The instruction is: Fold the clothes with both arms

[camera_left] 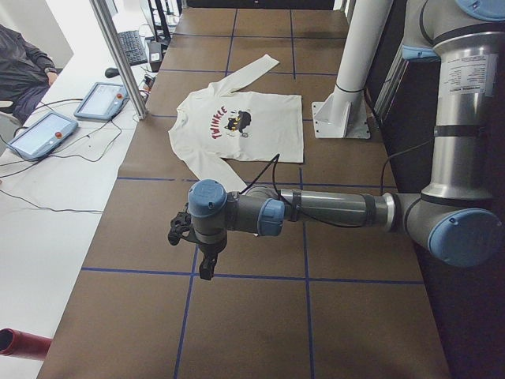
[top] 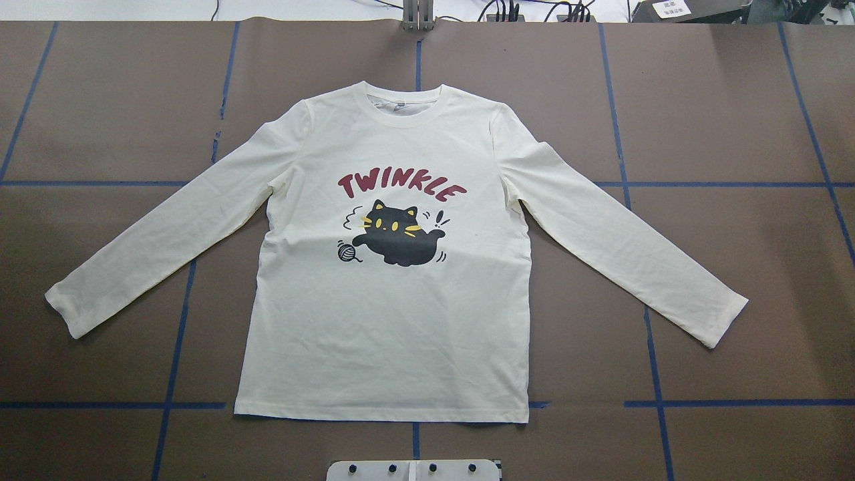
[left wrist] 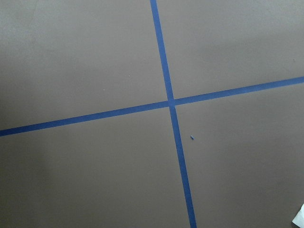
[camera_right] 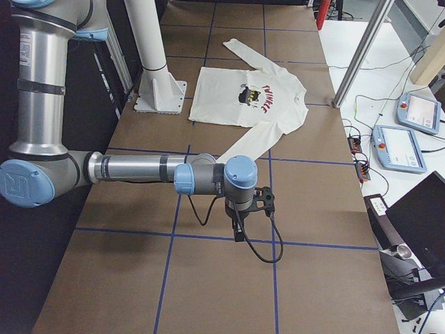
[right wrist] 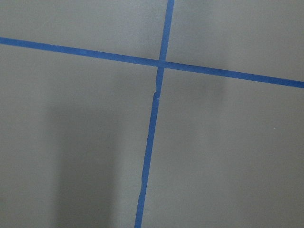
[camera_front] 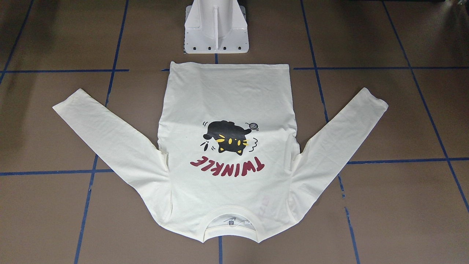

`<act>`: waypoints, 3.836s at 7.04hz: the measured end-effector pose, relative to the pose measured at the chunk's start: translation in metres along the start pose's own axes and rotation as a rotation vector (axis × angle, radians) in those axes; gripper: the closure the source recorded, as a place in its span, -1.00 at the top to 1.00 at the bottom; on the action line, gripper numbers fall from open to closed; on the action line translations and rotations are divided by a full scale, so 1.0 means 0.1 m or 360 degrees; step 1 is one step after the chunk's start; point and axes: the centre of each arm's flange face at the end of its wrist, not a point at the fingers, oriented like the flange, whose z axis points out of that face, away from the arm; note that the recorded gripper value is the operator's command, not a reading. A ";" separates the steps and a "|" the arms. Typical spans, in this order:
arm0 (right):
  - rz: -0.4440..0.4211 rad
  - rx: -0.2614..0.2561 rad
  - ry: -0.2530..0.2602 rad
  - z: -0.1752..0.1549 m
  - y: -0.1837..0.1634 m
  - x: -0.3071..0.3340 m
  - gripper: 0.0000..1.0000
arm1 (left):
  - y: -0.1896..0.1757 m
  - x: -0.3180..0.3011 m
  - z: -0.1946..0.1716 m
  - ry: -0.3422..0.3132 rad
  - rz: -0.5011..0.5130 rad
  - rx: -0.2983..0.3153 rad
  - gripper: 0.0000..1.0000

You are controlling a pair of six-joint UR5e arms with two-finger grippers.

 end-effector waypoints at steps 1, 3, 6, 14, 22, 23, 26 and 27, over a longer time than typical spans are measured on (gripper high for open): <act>0.0001 0.0001 0.0000 0.00 0.00 0.00 1.00 | 0.00 0.00 0.00 -0.0002 0.0004 0.0000 1.00; -0.0030 0.0026 0.0005 -0.04 -0.07 -0.06 1.00 | -0.02 0.02 -0.02 0.0000 0.0020 0.0010 1.00; -0.0322 0.0322 0.0038 -0.27 -0.45 -0.34 1.00 | -0.15 0.19 -0.16 -0.0031 0.0144 0.0124 1.00; 0.0078 0.0460 -0.0408 0.42 -0.67 -2.09 0.48 | -0.49 0.40 -0.44 -0.0071 0.0362 0.0604 1.00; 0.0191 0.0217 -0.0185 1.57 0.62 -2.57 0.10 | -0.52 0.42 -0.46 -0.0072 0.0375 0.0622 1.00; 0.0180 0.0210 -0.0162 1.65 0.66 -2.57 0.10 | -0.52 0.42 -0.46 -0.0073 0.0377 0.0625 1.00; 0.0170 0.0200 -0.0127 1.76 0.70 -2.56 -0.99 | -0.52 0.42 -0.46 -0.0073 0.0379 0.0627 1.00; 0.0170 0.0202 -0.0124 1.77 0.70 -2.56 -1.00 | -0.52 0.42 -0.46 -0.0073 0.0379 0.0628 1.00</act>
